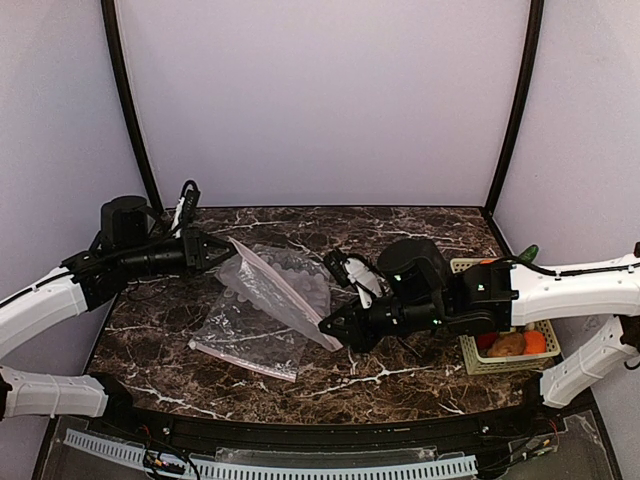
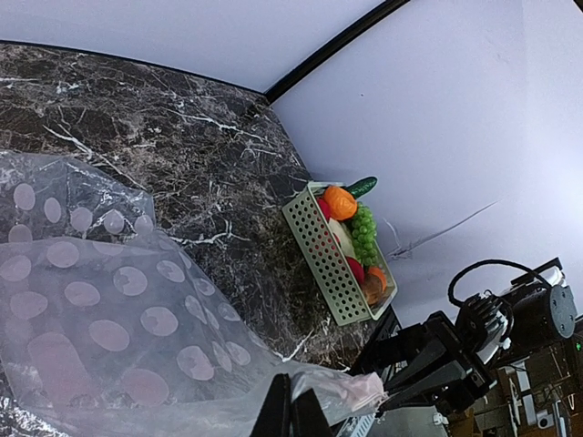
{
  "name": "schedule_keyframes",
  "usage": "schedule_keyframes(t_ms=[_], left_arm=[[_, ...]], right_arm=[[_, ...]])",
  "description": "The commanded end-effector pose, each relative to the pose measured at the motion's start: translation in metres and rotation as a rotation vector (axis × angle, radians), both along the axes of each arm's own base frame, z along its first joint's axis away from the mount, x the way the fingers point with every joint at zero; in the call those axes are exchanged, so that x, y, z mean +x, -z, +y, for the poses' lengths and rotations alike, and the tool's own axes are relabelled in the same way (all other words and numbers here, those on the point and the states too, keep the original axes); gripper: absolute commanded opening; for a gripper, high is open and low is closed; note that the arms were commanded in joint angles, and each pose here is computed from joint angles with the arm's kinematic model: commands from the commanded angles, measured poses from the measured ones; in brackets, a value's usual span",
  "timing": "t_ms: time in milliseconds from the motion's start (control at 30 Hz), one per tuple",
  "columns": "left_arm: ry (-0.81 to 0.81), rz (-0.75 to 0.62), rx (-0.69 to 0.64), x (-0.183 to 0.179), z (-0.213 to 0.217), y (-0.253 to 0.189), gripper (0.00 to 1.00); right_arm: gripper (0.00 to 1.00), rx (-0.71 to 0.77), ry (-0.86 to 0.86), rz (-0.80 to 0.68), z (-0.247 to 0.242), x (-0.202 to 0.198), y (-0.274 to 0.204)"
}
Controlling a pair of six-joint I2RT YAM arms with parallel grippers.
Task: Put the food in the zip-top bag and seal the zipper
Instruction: Unzip the zipper from the zipper food storage bag.
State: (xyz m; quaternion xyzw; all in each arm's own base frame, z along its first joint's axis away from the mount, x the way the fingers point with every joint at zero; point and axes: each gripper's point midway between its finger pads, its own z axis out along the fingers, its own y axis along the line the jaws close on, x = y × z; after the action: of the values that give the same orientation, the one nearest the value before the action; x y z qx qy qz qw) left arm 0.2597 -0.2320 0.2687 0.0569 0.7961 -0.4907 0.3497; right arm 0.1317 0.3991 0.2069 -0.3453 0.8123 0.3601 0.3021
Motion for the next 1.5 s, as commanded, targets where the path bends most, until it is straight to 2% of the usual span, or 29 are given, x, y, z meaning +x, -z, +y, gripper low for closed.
schedule_keyframes(t_ms=[0,667,967,1000,1133,1200,1333,1467], left_arm=[[-0.139,-0.122,-0.02,0.022,0.025,-0.037,0.01],[-0.162,-0.12,-0.017,0.025,0.038,-0.038,0.01],[-0.12,-0.131,-0.02,0.021,0.033,-0.039,0.01],[-0.094,-0.138,-0.025,0.017,0.03,-0.04,0.01],[0.07,-0.142,-0.043,0.002,0.012,-0.041,0.01],[0.127,-0.126,-0.051,-0.006,0.007,-0.036,0.01],[0.21,-0.111,-0.049,-0.02,-0.001,-0.026,0.01],[0.289,-0.127,-0.026,-0.034,-0.013,-0.02,0.01]], right_arm=[[0.0,-0.151,-0.047,0.094,-0.025,-0.023,0.041],[0.0,-0.16,-0.053,0.103,-0.024,-0.025,0.045],[0.0,-0.153,-0.06,0.103,-0.019,-0.024,0.043],[0.03,-0.139,-0.068,0.104,-0.017,-0.025,0.039],[0.58,-0.055,-0.102,0.085,-0.009,-0.028,0.011],[0.75,-0.017,-0.106,0.059,-0.007,-0.027,-0.005],[0.87,0.042,-0.1,0.005,-0.009,-0.023,-0.037],[0.9,0.049,-0.077,-0.036,-0.013,-0.018,-0.051]])
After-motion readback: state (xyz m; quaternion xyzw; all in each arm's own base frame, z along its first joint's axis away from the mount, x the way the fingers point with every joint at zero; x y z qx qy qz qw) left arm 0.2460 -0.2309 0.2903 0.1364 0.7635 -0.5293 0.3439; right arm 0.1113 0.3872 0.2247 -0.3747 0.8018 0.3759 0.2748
